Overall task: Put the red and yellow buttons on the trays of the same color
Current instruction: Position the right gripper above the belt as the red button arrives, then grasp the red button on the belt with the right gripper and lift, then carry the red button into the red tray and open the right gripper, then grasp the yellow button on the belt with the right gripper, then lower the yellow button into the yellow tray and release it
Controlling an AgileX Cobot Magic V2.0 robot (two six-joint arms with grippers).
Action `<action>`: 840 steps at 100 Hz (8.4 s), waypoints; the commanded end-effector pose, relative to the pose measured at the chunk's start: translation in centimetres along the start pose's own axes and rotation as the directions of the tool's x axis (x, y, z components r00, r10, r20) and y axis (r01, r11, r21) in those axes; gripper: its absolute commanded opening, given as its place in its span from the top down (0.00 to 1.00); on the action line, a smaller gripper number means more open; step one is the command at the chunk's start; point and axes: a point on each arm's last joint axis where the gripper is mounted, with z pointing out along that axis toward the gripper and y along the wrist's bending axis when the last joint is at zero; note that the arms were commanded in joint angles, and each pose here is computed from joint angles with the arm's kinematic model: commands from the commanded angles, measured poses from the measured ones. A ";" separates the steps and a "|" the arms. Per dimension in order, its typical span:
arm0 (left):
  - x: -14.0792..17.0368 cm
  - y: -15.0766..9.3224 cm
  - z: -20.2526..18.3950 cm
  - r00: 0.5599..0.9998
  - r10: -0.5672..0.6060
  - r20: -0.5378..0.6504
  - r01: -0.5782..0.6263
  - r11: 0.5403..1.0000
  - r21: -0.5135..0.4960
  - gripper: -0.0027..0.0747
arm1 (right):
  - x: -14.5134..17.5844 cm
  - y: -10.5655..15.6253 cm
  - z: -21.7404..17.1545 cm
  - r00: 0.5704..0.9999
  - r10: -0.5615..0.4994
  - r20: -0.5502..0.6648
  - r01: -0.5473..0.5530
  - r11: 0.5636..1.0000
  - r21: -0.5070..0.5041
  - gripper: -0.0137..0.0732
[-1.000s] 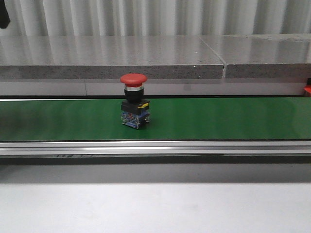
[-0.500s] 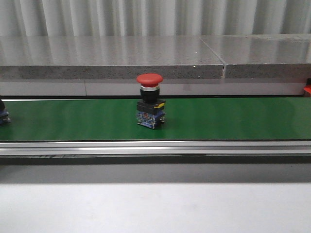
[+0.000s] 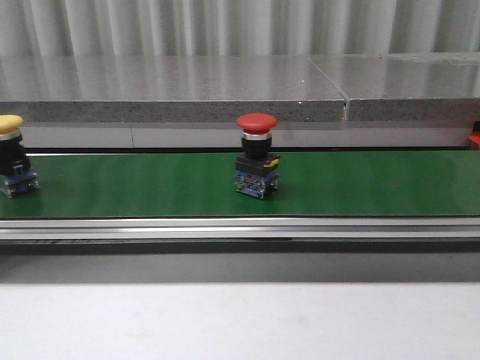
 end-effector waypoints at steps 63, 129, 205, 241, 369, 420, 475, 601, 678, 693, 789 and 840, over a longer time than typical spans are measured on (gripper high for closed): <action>-1.0 -0.2 -0.8 0.992 -0.001 0.128 -0.001 1.000 0.018 0.99 | -13.6 0.3 0.9 0.978 0.067 -0.200 -0.069 0.998 -0.004 0.95; -1.0 -0.2 -0.8 0.992 -0.001 0.128 -0.001 1.000 0.018 0.99 | -15.6 0.5 8.0 0.890 0.097 -0.446 -0.105 0.994 0.007 0.45; -1.0 -0.2 -0.8 0.992 -0.001 0.128 -0.001 1.000 0.018 0.99 | -12.2 5.7 18.7 0.686 -0.183 -0.704 -0.068 0.948 -0.312 0.13; -1.0 -0.2 -0.8 0.992 -0.001 0.128 -0.001 1.000 0.018 0.99 | -9.5 7.3 24.3 0.663 -0.203 -0.720 -0.058 0.945 -0.321 0.13; -1.0 -0.2 -0.8 0.992 -0.001 0.128 -0.001 1.000 0.018 0.99 | -10.1 -19.9 31.2 0.718 0.383 -0.582 -0.104 0.885 0.455 0.66; -1.0 -0.2 -0.8 0.992 -0.001 0.128 -0.001 1.000 0.018 0.99 | -3.1 -21.6 32.9 0.593 0.444 -0.672 -0.107 0.870 0.481 0.65; -1.0 -0.2 -0.8 0.992 -0.001 0.128 -0.001 1.000 0.018 0.99 | -8.7 -21.5 31.1 0.695 0.425 -0.580 -0.118 0.863 0.490 0.13; -1.0 -0.2 -0.8 0.992 -0.001 0.128 -0.001 1.000 0.018 0.99 | -12.2 4.3 21.0 0.595 -0.353 -0.722 -0.038 0.885 -0.464 0.13; -1.0 -0.2 -0.8 0.992 -0.001 0.128 -0.001 1.000 0.018 0.99 | -7.2 8.3 26.7 0.678 -0.364 -0.639 -0.017 0.861 -0.509 0.13; -1.0 -0.2 -0.8 0.992 -0.001 0.128 -0.001 1.000 0.018 0.99 | -7.1 8.3 27.0 0.695 -0.353 -0.626 -0.004 0.869 -0.494 0.13; -1.0 -0.2 -0.8 0.992 -0.001 0.128 -0.001 1.000 0.018 0.99 | -16.8 -2.5 23.0 0.808 -0.010 -0.588 -0.042 0.996 -0.074 0.77; -1.0 -0.2 -0.8 0.992 -0.001 0.128 -0.001 1.000 0.018 0.99 | -12.6 -19.1 17.3 0.738 0.634 -0.230 -0.343 0.647 0.681 0.77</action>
